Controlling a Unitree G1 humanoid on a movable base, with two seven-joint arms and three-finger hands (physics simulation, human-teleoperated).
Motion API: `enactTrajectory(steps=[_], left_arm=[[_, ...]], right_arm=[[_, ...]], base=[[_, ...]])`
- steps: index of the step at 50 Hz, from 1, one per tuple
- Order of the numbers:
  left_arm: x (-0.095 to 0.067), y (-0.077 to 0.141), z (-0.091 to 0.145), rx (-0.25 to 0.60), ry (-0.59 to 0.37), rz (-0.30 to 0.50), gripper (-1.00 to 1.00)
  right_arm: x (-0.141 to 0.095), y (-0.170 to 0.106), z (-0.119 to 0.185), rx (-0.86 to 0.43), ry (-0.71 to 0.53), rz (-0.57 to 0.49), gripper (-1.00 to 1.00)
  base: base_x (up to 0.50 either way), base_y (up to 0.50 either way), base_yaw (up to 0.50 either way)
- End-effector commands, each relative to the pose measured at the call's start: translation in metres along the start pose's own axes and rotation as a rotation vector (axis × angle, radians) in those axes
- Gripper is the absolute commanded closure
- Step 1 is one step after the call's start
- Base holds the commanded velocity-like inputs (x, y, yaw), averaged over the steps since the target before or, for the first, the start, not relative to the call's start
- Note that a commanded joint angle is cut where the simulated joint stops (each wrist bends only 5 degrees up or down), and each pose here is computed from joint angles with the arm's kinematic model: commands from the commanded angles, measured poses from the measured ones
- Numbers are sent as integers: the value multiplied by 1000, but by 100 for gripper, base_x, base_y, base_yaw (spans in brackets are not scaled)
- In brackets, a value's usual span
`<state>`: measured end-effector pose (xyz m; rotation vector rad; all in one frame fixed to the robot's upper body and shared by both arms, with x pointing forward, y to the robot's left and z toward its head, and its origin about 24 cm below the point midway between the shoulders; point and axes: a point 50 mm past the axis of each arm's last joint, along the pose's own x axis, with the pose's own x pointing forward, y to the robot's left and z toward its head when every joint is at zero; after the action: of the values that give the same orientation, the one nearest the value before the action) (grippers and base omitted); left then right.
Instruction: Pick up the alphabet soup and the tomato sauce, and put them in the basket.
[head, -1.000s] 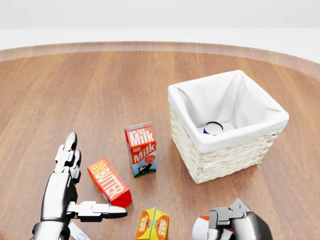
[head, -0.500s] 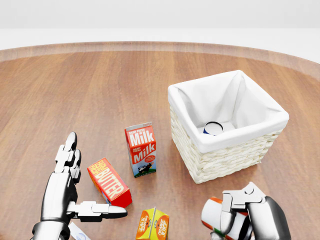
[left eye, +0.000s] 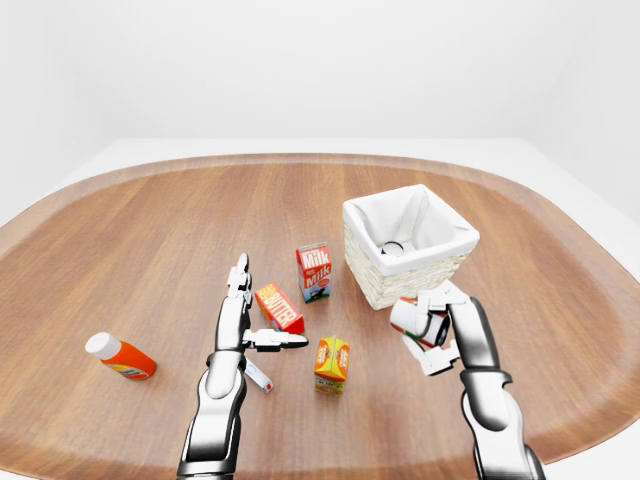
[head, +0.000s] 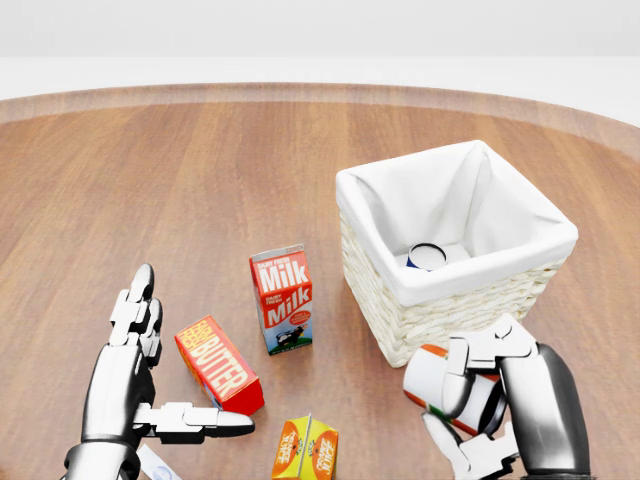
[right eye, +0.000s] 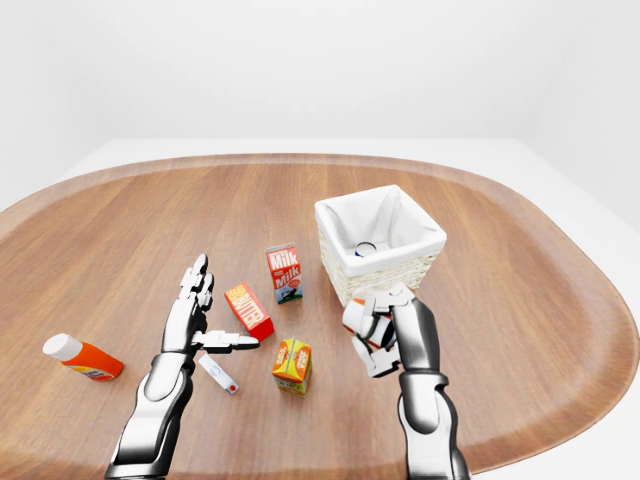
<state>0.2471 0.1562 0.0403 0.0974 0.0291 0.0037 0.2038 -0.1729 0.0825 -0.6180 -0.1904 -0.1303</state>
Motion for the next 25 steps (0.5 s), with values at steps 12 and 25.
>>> enactTrajectory(steps=[12, 25], left_arm=[[1, 0, 1, -17, -10, -11, -100], [1, 0, 1, -16, -11, -11, -100]], right_arm=[[43, -5, 8, -11, -38, -62, 100], [69, -11, 20, -27, -45, -76, 100]], base=[[0, 0, 0], [0, 0, 0]])
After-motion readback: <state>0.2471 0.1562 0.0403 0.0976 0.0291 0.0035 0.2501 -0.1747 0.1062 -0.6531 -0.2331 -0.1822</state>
